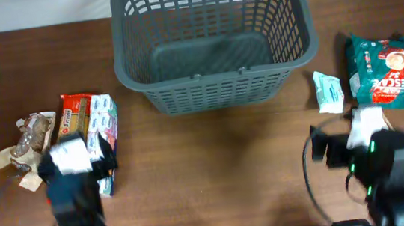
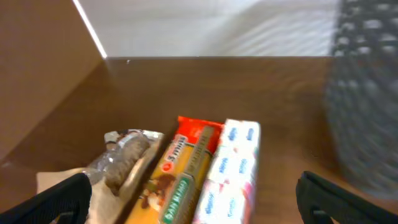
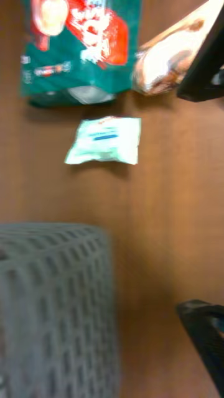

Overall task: Pack container
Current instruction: 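Move the right gripper to the green Nescafe bag and grasp it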

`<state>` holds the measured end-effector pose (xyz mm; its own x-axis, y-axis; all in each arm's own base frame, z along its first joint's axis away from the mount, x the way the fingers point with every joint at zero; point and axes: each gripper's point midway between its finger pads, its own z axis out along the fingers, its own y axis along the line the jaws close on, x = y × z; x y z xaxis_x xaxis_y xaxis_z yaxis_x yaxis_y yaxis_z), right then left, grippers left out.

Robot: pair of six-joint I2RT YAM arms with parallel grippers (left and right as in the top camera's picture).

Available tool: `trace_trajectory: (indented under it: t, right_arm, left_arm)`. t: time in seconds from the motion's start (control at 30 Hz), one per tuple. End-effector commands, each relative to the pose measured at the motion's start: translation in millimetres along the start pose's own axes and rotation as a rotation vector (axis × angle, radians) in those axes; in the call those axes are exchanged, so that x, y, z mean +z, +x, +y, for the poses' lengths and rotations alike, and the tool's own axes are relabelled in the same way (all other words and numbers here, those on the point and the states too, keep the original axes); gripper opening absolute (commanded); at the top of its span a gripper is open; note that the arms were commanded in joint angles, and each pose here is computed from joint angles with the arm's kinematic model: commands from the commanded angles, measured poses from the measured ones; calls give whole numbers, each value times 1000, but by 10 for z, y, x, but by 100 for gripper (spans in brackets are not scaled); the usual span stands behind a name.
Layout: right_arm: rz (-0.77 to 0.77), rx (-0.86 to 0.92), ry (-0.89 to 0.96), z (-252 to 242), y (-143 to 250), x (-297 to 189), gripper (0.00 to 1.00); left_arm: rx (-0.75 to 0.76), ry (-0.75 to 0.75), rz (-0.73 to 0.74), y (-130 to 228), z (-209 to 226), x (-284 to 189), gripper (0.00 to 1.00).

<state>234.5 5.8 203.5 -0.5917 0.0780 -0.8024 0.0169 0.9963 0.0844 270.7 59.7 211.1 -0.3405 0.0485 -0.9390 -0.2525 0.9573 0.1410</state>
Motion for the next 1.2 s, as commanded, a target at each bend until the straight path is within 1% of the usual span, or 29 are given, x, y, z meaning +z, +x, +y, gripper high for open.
trace_trajectory:
  t: [0.0, 0.13, 0.23, 0.33, 0.43, 0.5, 0.53, 0.57, 0.67, 0.7, 0.8, 1.0, 1.17]
  right_arm:
    - [62, 3, 40, 11, -774, -180, 99]
    - [107, 3, 44, 50, -1225, -310, 99]
    - [96, -19, 87, -8, -1496, -359, 99]
    - [89, -6, 196, -220, -1677, -397, 99]
    - [82, 44, 291, -486, -1818, -366, 99]
    - [99, 94, 351, -701, -1840, -292, 99]
    - [110, 111, 369, -791, -1834, -246, 99]
    - [147, 147, 393, -972, -1789, -111, 99]
    - [236, 209, 408, -1257, -1638, 210, 99]
    - [306, 237, 428, -1441, -1498, 453, 99]
    - [403, 256, 439, -1628, -1279, 880, 99]
    - [518, 209, 479, -1907, -915, 1630, 99]
    - [599, 129, 448, -2011, -609, 2079, 99]
  left_arm:
    - [-47, 74, 78, -464, 47, 355, 99]
    - [-83, 151, 108, -803, 90, 650, 99]
    - [-93, 153, 131, -932, 156, 844, 99]
    - [-98, 147, 154, -934, 194, 994, 99]
    - [-102, 150, 191, -820, 184, 1111, 99]
    - [-104, 153, 221, -727, 171, 1170, 99]
    - [-105, 154, 230, -700, 167, 1185, 99]
    - [-105, 155, 245, -655, 160, 1206, 99]
    - [-108, 158, 272, -574, 148, 1235, 99]
    - [-109, 159, 284, -539, 143, 1250, 99]
    - [-109, 160, 290, -518, 140, 1265, 99]
    - [-109, 160, 291, -515, 140, 1267, 99]
    - [-109, 160, 291, -515, 140, 1267, 99]
